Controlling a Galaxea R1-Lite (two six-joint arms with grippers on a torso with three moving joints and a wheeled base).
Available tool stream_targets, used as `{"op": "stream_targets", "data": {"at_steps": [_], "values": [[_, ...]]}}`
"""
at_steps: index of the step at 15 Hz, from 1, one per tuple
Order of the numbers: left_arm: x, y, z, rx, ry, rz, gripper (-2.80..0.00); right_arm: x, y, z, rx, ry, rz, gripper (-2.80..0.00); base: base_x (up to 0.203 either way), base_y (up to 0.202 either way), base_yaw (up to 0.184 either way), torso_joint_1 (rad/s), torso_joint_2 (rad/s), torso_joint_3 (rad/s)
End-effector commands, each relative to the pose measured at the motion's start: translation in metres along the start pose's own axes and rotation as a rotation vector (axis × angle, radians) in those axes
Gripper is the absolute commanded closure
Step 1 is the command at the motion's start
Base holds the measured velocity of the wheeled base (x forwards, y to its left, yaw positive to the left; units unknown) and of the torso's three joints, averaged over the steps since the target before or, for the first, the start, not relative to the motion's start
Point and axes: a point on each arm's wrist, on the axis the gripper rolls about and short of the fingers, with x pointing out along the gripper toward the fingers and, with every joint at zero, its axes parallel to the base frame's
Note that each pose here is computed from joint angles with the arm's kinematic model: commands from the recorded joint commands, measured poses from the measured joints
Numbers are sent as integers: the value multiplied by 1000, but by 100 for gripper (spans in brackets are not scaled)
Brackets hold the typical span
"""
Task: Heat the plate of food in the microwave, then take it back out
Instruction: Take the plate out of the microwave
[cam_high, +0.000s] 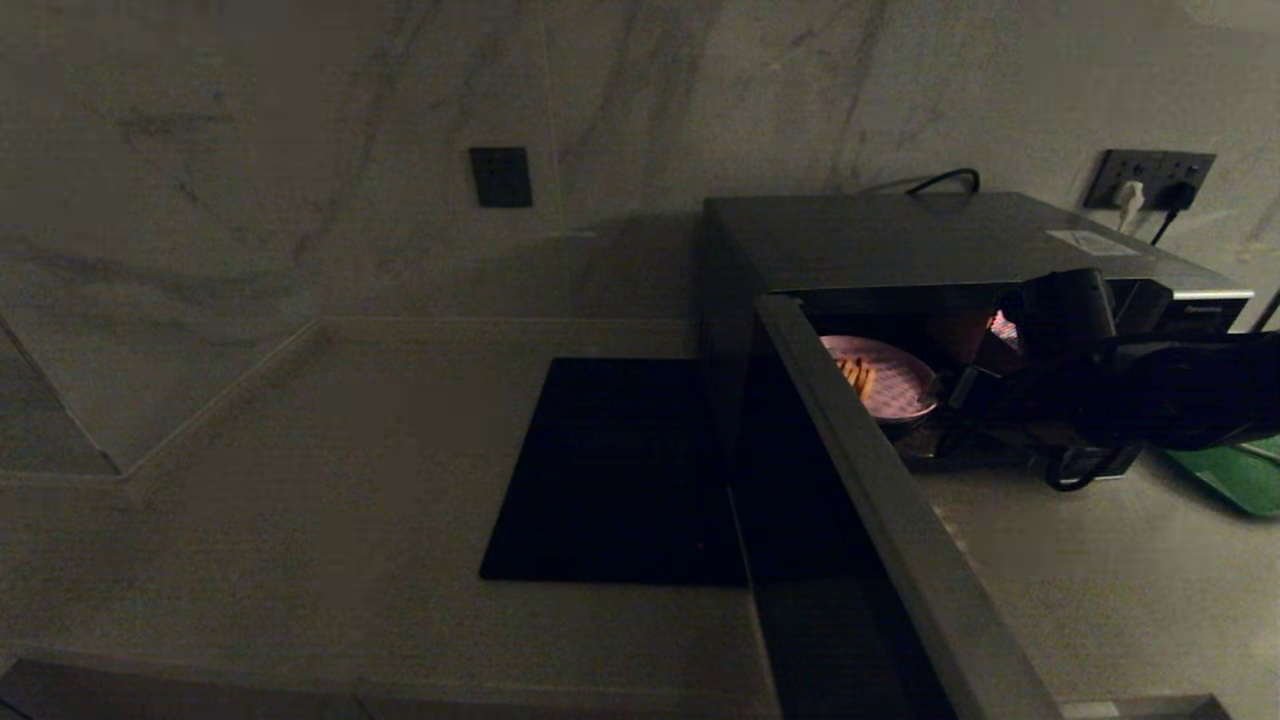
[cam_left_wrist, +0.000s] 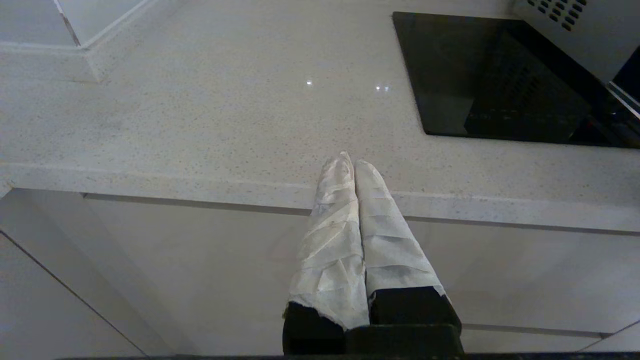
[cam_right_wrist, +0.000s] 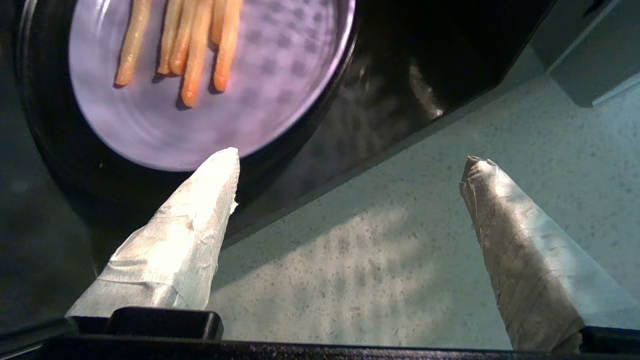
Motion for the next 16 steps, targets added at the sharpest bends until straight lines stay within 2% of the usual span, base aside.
{"op": "stream_targets", "data": {"at_steps": [1,6,8,16], "values": [[0,0,0,-1,-2,0,0,0,0,1,5,-6,0,-280,0,0,0,0,0,0],[0,0,0,-1,-2,0,0,8,8,4,113,-14,10,-280,0,0,0,0,0,0],[0,0,0,-1,-2,0,0,9,10,8,191,-30,5,-280,0,0,0,0,0,0],[0,0,0,-1,-2,0,0,8,13,-3,275,23,-45,-280,0,0,0,0,0,0]]}}
